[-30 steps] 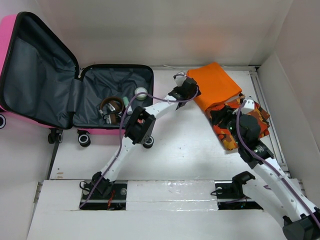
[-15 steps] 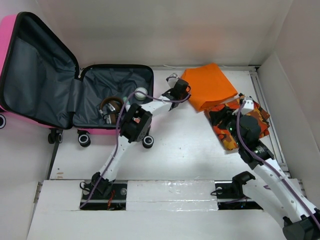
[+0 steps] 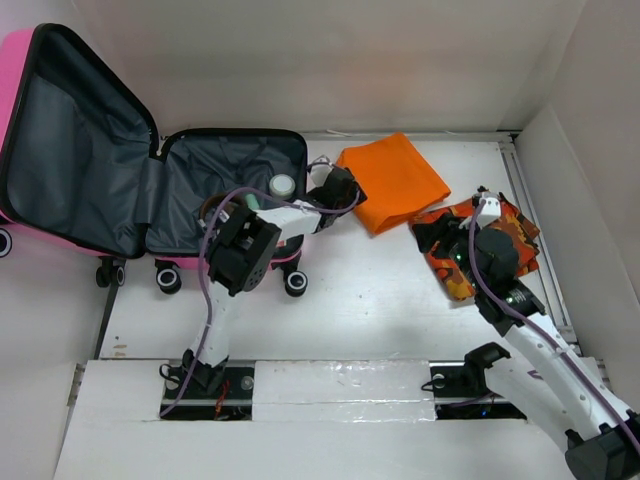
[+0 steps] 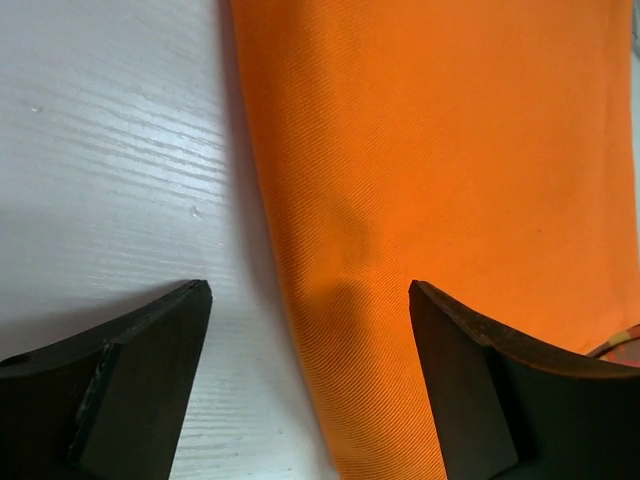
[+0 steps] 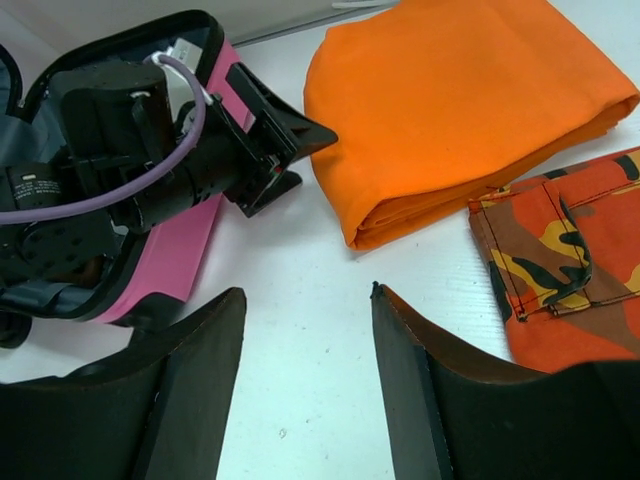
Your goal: Pack the luggage
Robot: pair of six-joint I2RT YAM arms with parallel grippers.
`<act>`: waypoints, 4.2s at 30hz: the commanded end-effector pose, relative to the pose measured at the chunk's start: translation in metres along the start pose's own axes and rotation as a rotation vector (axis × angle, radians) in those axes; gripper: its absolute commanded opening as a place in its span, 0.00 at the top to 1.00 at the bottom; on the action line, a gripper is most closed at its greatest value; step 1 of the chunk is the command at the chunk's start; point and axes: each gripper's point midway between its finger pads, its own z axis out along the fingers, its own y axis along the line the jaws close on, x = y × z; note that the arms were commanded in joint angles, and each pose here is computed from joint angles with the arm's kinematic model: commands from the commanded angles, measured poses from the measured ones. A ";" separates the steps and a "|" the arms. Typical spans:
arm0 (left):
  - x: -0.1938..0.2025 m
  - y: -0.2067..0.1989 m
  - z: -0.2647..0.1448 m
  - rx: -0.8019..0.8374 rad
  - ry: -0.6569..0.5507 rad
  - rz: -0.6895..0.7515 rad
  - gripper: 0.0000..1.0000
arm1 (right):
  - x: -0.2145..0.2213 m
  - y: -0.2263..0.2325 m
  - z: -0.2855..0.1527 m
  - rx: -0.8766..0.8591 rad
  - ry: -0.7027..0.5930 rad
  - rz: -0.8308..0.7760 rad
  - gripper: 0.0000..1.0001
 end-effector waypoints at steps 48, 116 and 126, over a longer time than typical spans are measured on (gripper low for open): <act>-0.338 0.127 -0.183 -0.155 -0.390 0.285 1.00 | -0.019 0.016 -0.007 -0.062 -0.068 0.000 0.42; -0.168 0.145 -0.030 -0.385 -0.104 0.112 0.89 | -0.004 0.016 -0.005 -0.074 -0.024 -0.018 1.00; -0.253 -0.008 -0.184 0.024 -0.443 0.106 0.35 | -0.003 0.018 -0.003 -0.085 -0.018 -0.019 0.98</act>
